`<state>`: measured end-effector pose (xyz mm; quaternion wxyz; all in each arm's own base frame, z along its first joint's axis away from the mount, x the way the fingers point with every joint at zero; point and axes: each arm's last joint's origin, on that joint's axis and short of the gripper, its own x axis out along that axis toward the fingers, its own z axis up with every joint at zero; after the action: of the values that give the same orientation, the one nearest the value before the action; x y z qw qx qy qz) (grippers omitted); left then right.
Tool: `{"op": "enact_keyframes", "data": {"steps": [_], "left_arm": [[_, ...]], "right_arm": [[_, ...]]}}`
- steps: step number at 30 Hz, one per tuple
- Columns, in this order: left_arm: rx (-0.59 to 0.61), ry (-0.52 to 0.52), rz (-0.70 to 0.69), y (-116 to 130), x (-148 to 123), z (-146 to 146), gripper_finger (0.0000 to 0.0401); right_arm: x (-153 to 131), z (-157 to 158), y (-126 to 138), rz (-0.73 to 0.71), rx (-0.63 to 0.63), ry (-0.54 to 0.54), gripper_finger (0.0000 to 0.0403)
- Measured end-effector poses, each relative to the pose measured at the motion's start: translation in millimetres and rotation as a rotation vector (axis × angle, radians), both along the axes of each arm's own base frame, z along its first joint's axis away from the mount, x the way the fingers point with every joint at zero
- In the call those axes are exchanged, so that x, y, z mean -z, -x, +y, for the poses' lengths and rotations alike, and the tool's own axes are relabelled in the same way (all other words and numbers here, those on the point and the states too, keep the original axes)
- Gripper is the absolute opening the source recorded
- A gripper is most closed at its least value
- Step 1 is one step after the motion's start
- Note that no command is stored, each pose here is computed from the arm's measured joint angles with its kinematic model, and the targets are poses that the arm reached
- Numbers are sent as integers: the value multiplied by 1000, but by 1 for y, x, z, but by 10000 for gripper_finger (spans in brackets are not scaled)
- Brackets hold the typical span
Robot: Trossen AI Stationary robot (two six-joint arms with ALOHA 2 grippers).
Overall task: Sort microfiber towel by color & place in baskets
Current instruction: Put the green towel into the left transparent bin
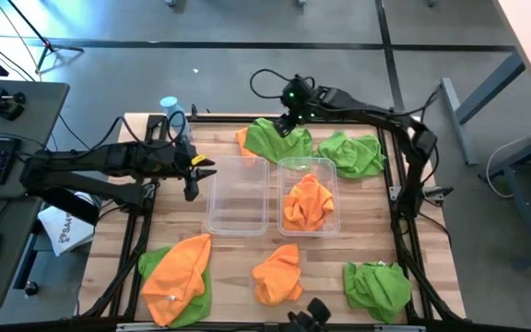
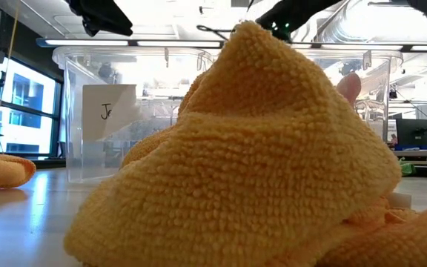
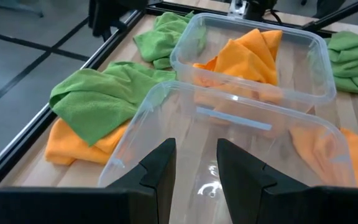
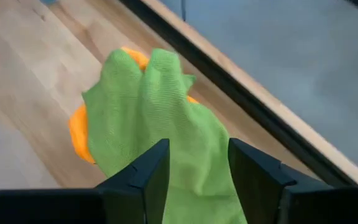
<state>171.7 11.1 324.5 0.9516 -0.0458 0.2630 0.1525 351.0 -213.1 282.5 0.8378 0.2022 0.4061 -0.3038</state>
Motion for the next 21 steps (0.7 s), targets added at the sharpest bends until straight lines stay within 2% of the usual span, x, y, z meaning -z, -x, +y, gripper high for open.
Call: {"op": "enact_keyframes", "data": {"steps": [8,21], "left_arm": [[-18,2,-1,0,0,3,106],[-31,23,-8,0,0,3,106]], "right_arm": [[13,-17,-33,-26,-42,-41,179],[38,-38,-68,125,-36,-186,179]]}}
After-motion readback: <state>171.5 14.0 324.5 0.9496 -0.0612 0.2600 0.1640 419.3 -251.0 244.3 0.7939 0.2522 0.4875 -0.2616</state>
